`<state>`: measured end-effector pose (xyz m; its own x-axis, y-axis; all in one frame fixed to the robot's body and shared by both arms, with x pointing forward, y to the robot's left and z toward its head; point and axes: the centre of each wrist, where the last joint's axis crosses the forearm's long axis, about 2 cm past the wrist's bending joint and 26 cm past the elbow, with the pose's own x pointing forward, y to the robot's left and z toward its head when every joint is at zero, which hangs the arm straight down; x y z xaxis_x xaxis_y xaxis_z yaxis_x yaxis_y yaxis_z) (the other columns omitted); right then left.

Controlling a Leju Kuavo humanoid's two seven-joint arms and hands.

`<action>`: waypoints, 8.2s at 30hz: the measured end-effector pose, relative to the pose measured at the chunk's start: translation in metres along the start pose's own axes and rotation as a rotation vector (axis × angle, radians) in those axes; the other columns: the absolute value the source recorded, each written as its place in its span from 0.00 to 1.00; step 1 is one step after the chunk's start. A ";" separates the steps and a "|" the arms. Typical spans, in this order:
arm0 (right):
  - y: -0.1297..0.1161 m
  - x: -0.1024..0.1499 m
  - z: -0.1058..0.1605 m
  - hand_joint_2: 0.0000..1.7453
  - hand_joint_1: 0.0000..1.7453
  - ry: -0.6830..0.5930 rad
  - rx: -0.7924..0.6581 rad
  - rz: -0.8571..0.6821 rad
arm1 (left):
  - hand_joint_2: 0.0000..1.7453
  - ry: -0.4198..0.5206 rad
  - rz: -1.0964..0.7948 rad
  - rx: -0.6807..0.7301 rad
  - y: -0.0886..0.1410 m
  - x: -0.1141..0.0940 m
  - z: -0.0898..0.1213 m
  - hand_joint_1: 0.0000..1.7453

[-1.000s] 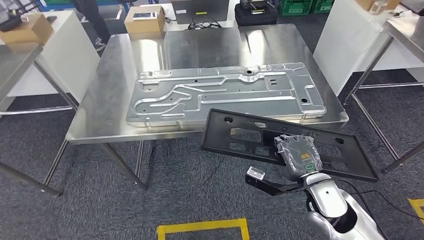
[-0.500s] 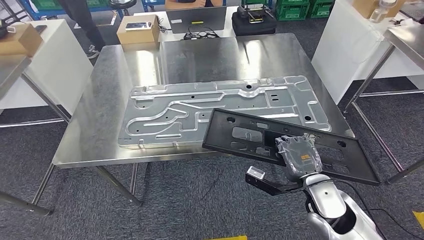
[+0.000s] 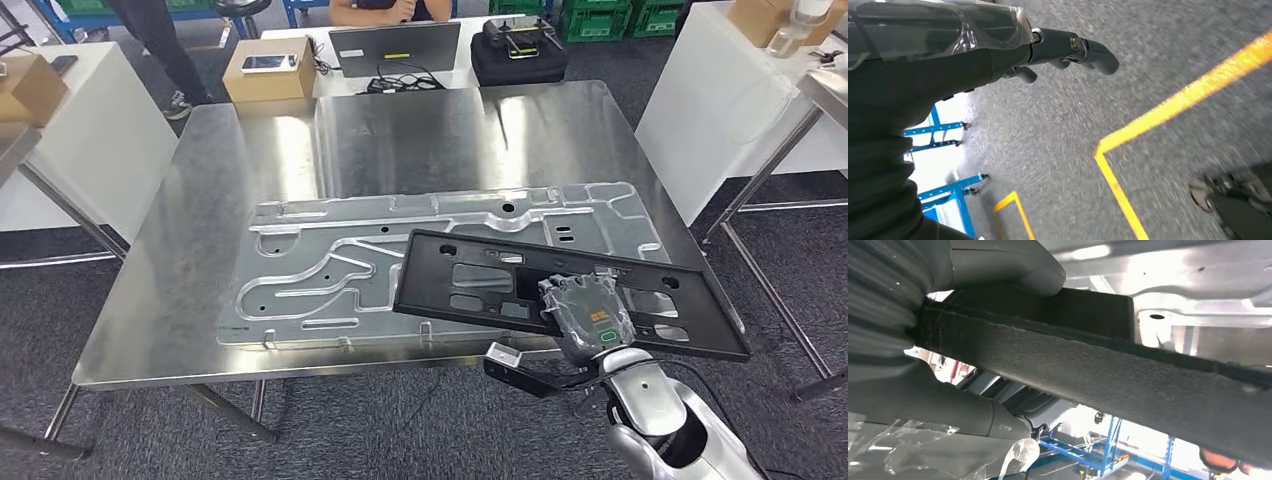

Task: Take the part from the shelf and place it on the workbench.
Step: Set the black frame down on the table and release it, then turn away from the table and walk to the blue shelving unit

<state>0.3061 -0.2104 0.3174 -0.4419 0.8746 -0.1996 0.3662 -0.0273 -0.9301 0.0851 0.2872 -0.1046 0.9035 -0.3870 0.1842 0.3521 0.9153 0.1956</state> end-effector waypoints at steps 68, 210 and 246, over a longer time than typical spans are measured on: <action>0.027 0.062 -0.019 0.00 0.00 -0.339 0.145 0.117 | 0.00 -0.051 -0.046 -0.015 0.000 0.001 0.000 0.00; 0.314 0.102 0.346 0.00 0.00 2.003 0.990 -1.106 | 0.00 -0.005 0.127 0.025 -0.012 0.002 0.002 0.00; 0.314 0.107 0.344 0.00 0.00 2.046 0.999 -1.119 | 0.00 -0.015 0.143 0.042 -0.009 0.003 0.002 0.00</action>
<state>0.0918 -0.2924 -0.1019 0.9935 -0.1064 0.0412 0.1141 0.9211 -0.3722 0.0842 0.2778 -0.1042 0.9400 -0.2545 0.2273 0.2089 0.9559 0.2064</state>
